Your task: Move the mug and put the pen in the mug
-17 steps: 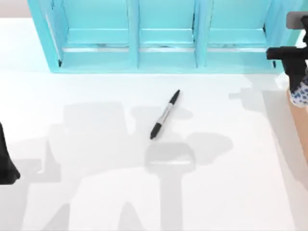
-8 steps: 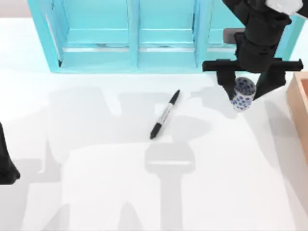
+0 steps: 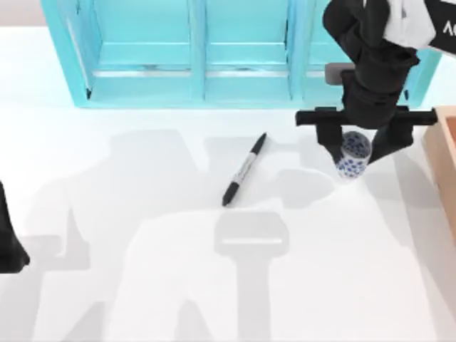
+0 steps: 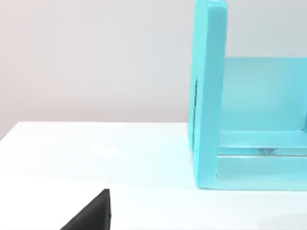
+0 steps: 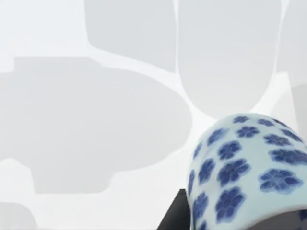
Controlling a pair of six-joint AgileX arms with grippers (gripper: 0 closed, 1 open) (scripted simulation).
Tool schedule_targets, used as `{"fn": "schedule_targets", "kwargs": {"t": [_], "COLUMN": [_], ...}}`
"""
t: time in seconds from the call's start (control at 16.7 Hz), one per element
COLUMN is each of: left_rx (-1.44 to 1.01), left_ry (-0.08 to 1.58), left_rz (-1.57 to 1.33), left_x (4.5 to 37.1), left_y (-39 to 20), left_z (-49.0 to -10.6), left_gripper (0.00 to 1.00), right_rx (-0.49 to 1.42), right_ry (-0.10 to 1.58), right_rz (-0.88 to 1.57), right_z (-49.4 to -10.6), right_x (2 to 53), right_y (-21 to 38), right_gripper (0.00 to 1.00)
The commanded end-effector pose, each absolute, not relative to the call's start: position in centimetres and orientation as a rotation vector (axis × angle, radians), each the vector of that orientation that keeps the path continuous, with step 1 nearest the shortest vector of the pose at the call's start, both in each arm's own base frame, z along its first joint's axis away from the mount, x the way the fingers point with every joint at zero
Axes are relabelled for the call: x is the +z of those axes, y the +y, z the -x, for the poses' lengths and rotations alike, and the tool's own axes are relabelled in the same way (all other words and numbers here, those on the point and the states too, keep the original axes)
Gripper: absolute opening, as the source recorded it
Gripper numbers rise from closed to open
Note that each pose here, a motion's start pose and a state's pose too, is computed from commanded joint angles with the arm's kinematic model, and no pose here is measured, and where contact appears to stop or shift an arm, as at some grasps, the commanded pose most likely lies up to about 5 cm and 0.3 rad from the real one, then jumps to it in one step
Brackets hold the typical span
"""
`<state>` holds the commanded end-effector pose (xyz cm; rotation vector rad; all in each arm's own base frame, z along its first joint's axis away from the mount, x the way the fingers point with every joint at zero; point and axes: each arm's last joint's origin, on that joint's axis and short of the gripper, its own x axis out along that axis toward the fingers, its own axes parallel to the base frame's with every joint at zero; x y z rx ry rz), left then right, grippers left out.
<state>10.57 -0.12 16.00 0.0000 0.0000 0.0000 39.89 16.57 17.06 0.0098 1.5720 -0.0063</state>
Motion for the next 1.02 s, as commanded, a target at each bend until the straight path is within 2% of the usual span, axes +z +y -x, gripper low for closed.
{"fn": "schedule_targets", "kwargs": {"t": [0.3, 1.02], "left_rx": [0.000, 0.000], "left_ry": [0.000, 0.000], "left_rz": [0.000, 0.000], "left_x": [16.00, 16.00], "left_y": [-0.12, -0.12], "left_z": [-10.57, -10.57], "left_gripper": [1.00, 1.00], "right_rx": [-0.007, -0.007], "right_ry": [1.575, 1.575], "right_rz": [-0.009, -0.009], "right_z": [-39.85, -39.85], "right_x": [16.57, 16.57], "right_y": [16.57, 16.57], "right_gripper": [0.00, 0.90]}}
